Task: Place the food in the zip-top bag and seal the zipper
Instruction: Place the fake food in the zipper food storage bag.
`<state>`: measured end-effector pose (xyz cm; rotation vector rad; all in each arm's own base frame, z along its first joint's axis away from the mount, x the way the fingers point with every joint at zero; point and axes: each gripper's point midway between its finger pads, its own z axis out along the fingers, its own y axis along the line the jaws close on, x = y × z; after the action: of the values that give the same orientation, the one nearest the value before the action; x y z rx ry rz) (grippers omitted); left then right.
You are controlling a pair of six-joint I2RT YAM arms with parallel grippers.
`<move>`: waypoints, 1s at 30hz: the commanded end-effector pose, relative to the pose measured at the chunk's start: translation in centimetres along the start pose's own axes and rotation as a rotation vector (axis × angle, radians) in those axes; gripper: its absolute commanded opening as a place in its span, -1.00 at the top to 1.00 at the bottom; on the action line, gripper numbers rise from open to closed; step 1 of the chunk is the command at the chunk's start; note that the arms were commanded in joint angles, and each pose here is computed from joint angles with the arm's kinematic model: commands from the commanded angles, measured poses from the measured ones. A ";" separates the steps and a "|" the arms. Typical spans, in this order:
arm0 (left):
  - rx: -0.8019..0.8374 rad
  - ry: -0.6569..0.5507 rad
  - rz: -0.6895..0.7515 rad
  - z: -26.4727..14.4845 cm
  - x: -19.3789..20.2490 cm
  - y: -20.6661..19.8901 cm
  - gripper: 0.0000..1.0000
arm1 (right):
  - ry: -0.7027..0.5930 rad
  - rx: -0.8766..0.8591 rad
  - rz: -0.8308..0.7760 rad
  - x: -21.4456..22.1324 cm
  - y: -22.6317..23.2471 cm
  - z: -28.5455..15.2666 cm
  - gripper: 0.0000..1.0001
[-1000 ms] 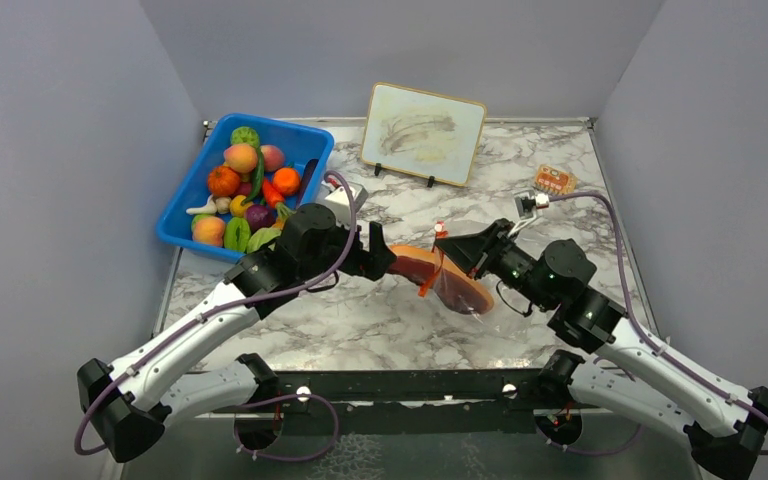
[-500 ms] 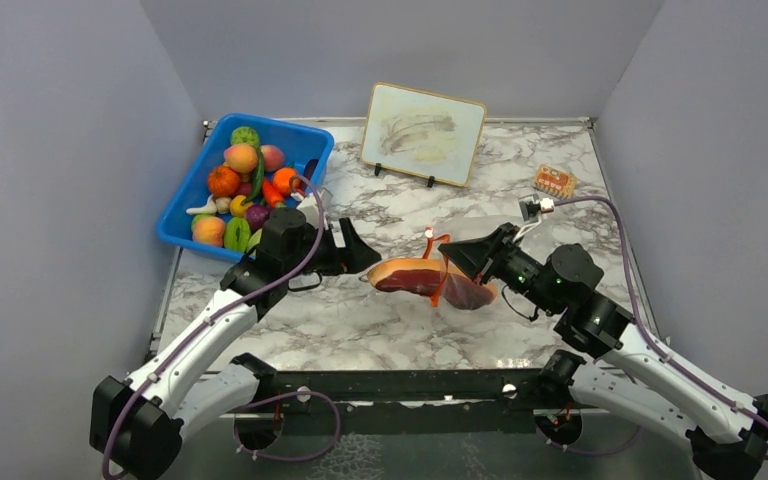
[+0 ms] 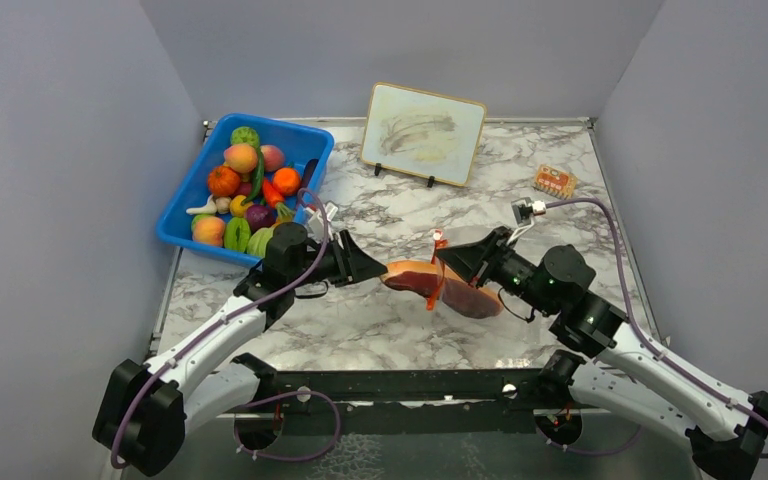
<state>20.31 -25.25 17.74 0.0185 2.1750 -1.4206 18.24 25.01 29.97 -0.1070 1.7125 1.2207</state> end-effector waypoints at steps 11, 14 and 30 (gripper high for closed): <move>0.036 -0.008 -0.010 0.5 0.4 0.5 -0.29 | -0.006 -0.054 0.029 -0.3 1.3 0.5 0.98; 0.022 -0.001 -0.022 0.8 0.7 0.9 -0.38 | -0.017 -0.060 0.031 -0.5 1.4 0.5 0.98; 0.059 0.039 -0.012 -0.3 2.0 -1.7 -0.06 | -0.008 -0.022 0.070 -0.4 1.0 0.8 0.98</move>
<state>18.64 -26.55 17.43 0.0114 2.1756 -1.5175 18.65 25.88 29.20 -0.0865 1.7417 1.2441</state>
